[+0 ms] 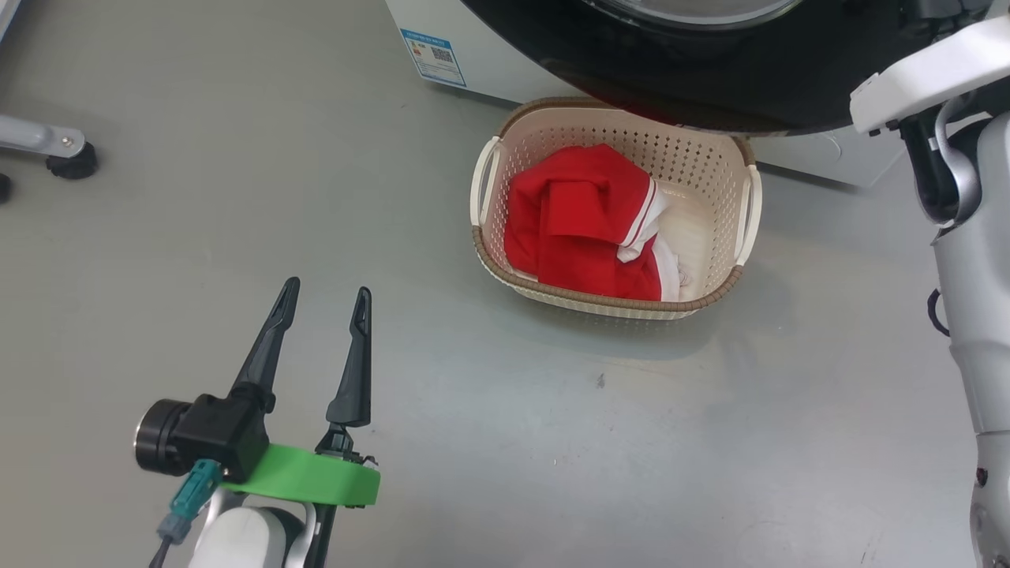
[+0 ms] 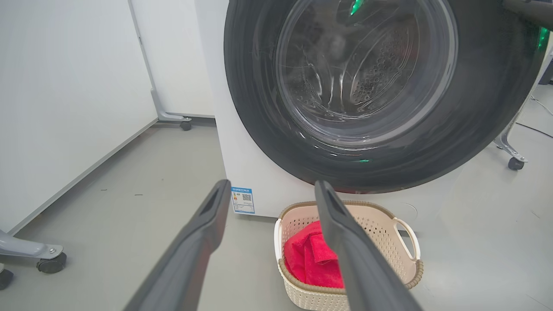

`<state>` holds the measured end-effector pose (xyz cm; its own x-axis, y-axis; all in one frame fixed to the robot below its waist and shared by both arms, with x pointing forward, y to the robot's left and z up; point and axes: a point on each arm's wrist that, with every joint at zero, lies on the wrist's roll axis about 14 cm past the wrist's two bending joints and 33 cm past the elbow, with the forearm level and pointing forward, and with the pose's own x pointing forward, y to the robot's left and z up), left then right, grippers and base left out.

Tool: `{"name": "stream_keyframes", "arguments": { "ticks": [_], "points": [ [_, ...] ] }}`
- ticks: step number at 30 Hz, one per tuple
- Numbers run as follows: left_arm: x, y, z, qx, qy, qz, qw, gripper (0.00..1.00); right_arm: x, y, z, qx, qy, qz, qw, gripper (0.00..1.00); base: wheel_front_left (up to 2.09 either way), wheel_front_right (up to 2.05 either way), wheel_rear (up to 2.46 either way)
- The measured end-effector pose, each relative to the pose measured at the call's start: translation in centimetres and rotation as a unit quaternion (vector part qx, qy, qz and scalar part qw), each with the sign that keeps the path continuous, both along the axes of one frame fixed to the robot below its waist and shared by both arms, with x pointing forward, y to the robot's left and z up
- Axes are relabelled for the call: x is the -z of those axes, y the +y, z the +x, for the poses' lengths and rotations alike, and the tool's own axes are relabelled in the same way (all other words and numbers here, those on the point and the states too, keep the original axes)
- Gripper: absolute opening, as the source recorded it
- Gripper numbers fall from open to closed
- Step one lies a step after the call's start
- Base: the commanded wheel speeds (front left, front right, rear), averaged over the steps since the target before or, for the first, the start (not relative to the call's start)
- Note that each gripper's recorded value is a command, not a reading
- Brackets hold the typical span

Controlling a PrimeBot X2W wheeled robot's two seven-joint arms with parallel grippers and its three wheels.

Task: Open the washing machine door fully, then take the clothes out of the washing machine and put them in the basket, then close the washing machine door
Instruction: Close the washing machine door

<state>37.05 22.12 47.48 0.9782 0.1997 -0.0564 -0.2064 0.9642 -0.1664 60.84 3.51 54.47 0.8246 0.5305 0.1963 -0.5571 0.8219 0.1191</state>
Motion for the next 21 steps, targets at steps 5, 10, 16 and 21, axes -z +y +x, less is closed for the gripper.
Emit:
{"name": "stream_keyframes", "arguments": {
  "ticks": [5,10,16,21],
  "points": [
    [0.4,-0.1,0.2,0.003,0.005,-0.001,1.0,1.0,0.6,-1.0,1.3,0.014,0.004,-0.008,1.0,0.0,0.0,0.0,0.0],
    [0.9,0.1,0.1,-0.001,0.013,-0.003,1.0,1.0,0.9,-1.4,2.5,0.023,0.012,-0.014,1.0,0.0,0.0,0.0,0.0],
    [1.2,0.2,0.3,0.0,0.016,-0.001,1.0,1.0,0.9,-1.8,4.1,0.034,0.016,-0.015,0.999,0.0,0.0,0.0,0.0],
    [1.2,0.2,0.7,0.002,0.016,0.001,1.0,1.0,1.2,-2.3,5.2,0.045,0.021,-0.018,0.999,0.0,0.0,0.0,0.0]
  ]
}}
